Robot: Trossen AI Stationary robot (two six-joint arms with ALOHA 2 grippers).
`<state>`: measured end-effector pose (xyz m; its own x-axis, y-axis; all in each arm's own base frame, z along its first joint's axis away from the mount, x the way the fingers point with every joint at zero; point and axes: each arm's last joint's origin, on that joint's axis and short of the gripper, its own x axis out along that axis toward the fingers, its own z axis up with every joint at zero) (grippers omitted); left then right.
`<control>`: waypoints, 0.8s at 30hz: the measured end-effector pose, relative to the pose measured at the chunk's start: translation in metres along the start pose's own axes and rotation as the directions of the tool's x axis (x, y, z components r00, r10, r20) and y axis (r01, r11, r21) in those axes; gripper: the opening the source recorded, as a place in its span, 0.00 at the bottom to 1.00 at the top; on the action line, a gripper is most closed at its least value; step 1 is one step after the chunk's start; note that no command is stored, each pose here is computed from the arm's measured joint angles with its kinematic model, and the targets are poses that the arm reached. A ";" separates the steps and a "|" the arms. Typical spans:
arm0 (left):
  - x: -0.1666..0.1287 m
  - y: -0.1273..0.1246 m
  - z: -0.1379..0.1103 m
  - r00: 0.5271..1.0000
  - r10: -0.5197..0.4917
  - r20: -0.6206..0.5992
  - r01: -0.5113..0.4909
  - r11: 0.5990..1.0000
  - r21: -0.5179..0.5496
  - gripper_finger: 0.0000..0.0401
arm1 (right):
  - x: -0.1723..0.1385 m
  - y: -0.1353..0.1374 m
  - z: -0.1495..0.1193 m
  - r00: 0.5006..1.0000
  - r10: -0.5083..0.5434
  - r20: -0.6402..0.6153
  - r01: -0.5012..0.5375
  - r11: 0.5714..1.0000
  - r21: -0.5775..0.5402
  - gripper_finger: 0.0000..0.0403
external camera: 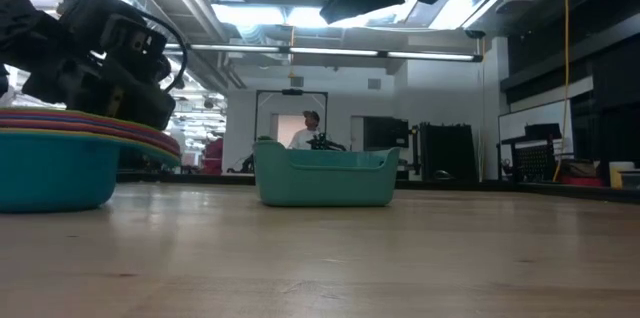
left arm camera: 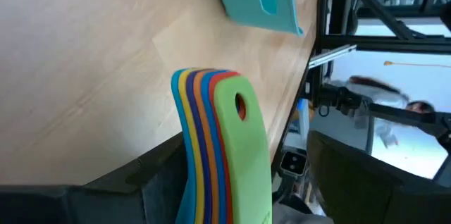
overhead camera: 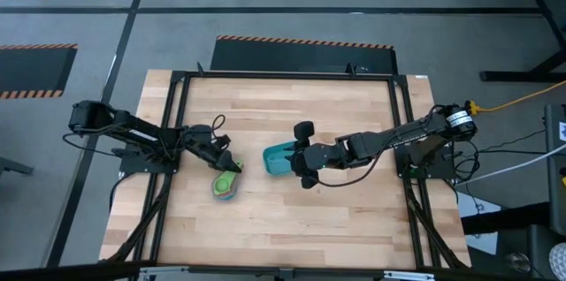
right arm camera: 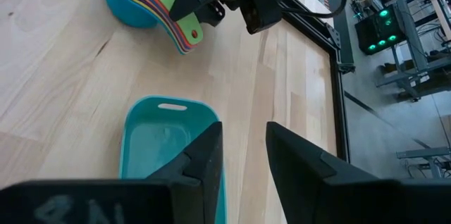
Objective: Nest measuring cups in basket
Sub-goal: Put the stacked measuring cups into the green bin
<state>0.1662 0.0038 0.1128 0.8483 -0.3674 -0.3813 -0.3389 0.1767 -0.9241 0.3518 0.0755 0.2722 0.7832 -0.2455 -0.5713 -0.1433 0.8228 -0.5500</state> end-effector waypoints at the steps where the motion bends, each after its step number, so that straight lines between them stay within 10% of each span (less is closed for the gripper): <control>1: 0.000 0.000 0.000 1.000 -0.001 -0.005 0.001 1.000 0.000 0.68 | 0.000 0.000 0.000 1.000 0.000 0.000 0.000 1.000 0.000 0.29; 24: 0.000 0.000 -0.001 1.000 -0.005 -0.023 0.005 1.000 0.000 0.45 | 0.000 0.000 0.000 1.000 0.000 -0.001 0.000 1.000 0.000 0.29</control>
<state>0.1659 0.0032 0.1128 0.8404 -0.3890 -0.3773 -0.3349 0.1745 -0.9260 0.3518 0.0755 0.2720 0.7828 -0.2456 -0.5717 -0.1436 0.8227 -0.5500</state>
